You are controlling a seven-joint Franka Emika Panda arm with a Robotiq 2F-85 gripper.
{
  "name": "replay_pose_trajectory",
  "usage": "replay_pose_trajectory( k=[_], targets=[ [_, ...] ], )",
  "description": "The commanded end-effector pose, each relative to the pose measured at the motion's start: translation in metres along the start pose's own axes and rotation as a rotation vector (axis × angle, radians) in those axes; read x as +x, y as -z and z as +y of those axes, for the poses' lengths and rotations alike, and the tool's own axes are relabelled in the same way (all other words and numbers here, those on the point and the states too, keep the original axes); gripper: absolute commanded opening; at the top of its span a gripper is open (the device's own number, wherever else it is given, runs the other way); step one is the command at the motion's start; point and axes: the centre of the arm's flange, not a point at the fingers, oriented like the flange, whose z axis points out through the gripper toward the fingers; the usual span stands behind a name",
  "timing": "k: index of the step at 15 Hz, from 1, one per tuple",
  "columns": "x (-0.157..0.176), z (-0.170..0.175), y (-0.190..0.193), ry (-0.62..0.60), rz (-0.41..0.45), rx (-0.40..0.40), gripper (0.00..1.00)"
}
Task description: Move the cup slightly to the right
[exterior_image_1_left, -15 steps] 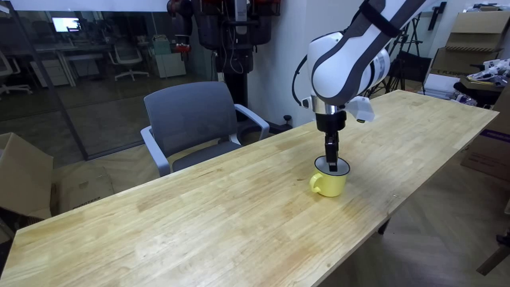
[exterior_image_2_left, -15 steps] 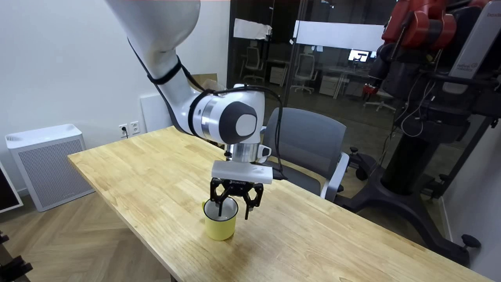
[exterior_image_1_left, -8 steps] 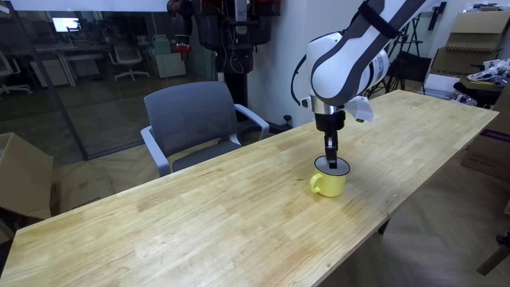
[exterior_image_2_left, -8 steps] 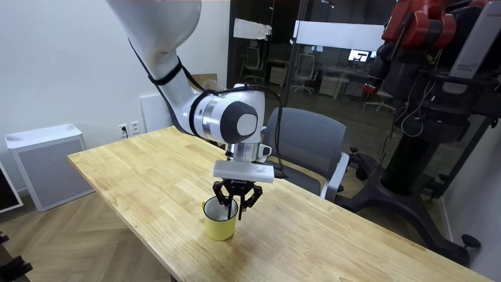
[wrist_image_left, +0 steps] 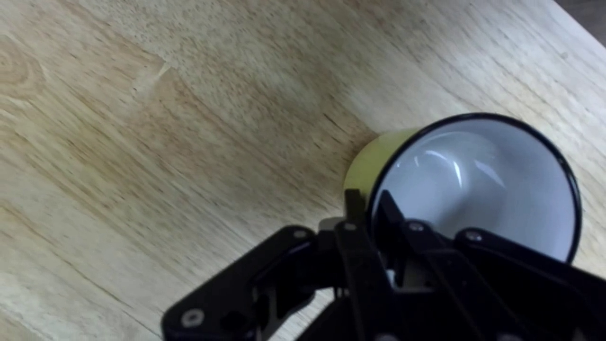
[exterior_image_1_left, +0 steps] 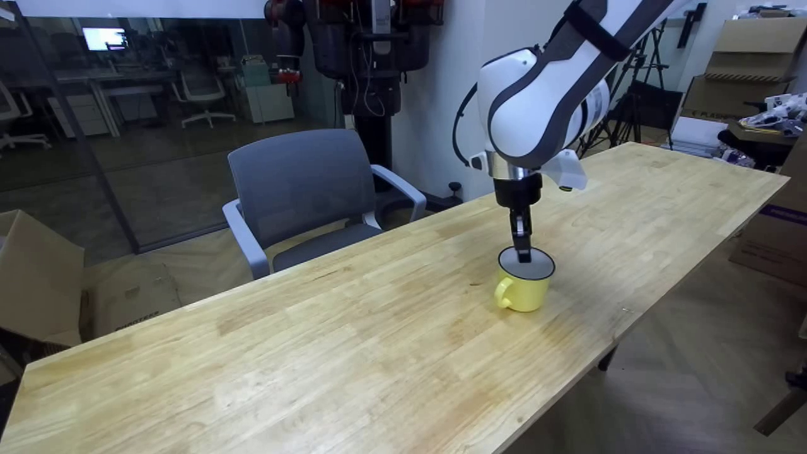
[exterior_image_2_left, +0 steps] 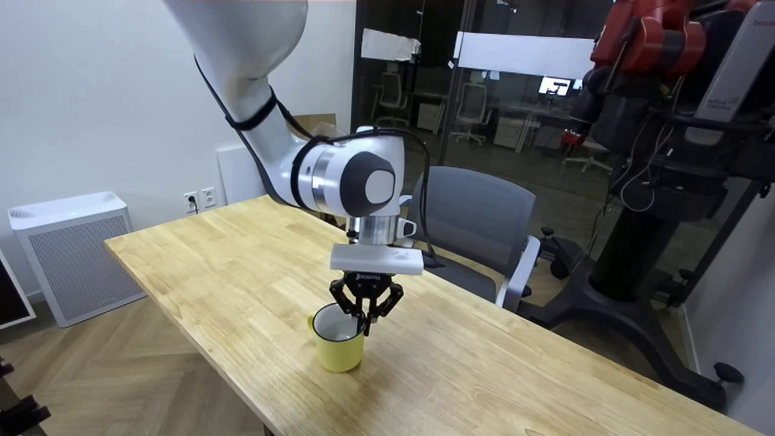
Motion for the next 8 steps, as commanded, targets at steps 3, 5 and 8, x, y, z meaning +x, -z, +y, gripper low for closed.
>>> replay_pose_trajectory(
  k=[3,5,8],
  targets=[
    [0.000,0.017,0.011,-0.062,0.015,0.020,0.03],
    [-0.008,0.031,0.016,-0.115,0.039,0.049,0.03],
    [-0.025,0.056,0.022,-0.210,0.083,0.111,0.03]
  ],
)
